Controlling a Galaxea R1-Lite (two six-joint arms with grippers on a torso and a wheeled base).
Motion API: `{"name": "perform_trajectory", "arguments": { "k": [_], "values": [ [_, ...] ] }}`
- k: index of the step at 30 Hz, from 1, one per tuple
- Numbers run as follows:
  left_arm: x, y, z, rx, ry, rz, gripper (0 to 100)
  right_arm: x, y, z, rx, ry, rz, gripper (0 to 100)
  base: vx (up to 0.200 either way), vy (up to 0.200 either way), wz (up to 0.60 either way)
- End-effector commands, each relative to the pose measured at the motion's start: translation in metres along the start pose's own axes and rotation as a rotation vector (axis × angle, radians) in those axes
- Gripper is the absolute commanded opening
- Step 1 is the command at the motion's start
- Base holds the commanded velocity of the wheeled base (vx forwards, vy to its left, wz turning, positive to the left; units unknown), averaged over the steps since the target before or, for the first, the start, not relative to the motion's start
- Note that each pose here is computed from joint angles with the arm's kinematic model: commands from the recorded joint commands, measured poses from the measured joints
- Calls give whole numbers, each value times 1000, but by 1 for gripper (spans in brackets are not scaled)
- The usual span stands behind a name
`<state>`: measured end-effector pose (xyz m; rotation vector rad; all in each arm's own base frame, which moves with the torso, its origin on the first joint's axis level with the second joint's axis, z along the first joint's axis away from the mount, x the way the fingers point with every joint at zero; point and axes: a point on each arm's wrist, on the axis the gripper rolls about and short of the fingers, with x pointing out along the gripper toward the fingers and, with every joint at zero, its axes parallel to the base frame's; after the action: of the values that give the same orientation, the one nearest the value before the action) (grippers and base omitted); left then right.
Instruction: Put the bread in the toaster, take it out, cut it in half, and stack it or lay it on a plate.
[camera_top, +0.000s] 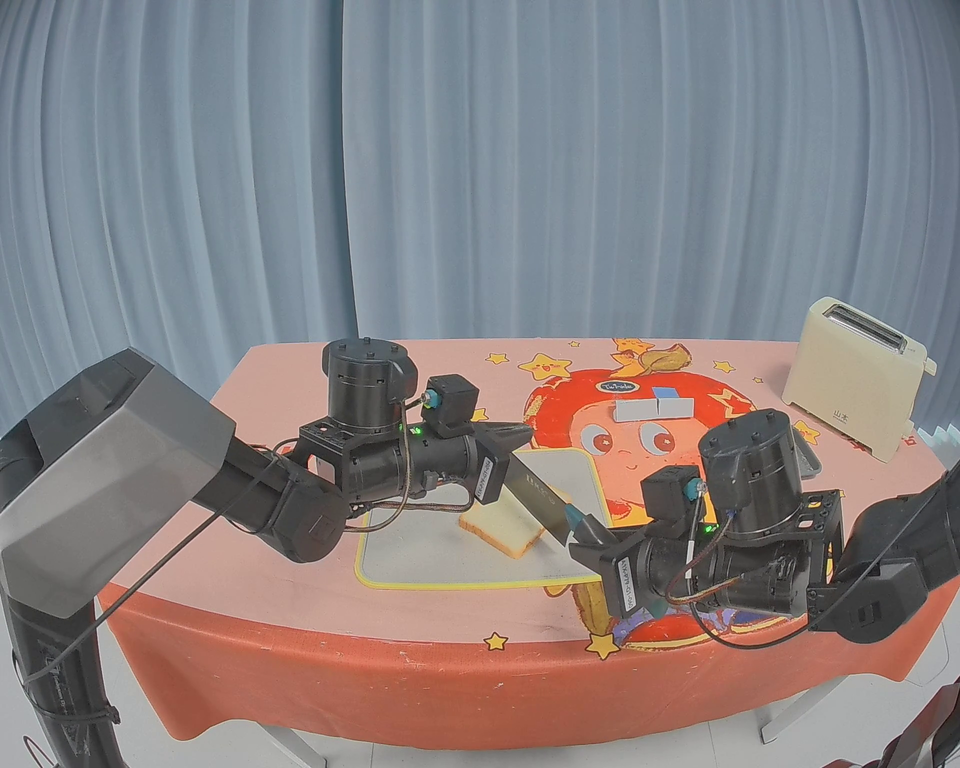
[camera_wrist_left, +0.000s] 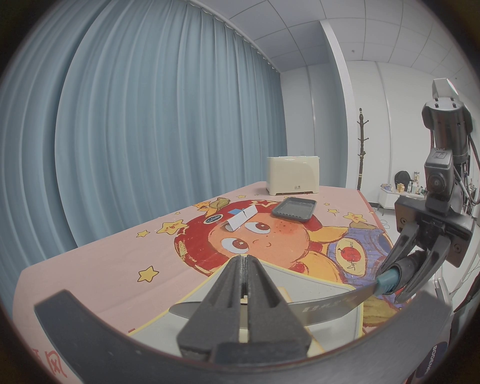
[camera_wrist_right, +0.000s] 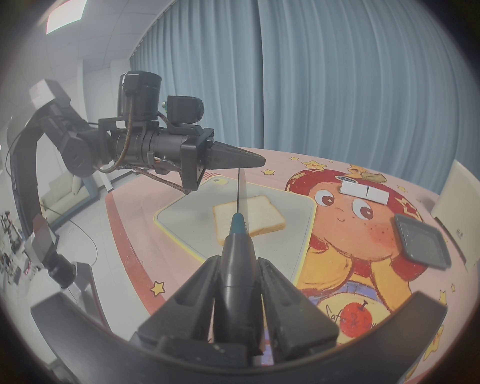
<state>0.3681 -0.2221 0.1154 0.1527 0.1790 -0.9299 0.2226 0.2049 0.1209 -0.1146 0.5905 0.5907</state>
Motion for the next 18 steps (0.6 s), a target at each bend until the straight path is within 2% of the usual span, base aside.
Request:
{"name": "perform_trajectory", "arguments": {
  "k": [1, 5, 18],
  "values": [
    [-1, -2, 5, 1, -13, -4, 0, 0, 1, 5, 27, -7, 0, 0, 0, 0, 0],
    [-1, -1, 7, -28, -18, 0, 0, -2, 2, 4, 24, 22, 0, 0, 0, 0, 0],
    [1, 4, -3, -40, 5, 10, 0, -1, 3, 2, 21, 45, -1, 0, 0, 0, 0]
  ]
}}
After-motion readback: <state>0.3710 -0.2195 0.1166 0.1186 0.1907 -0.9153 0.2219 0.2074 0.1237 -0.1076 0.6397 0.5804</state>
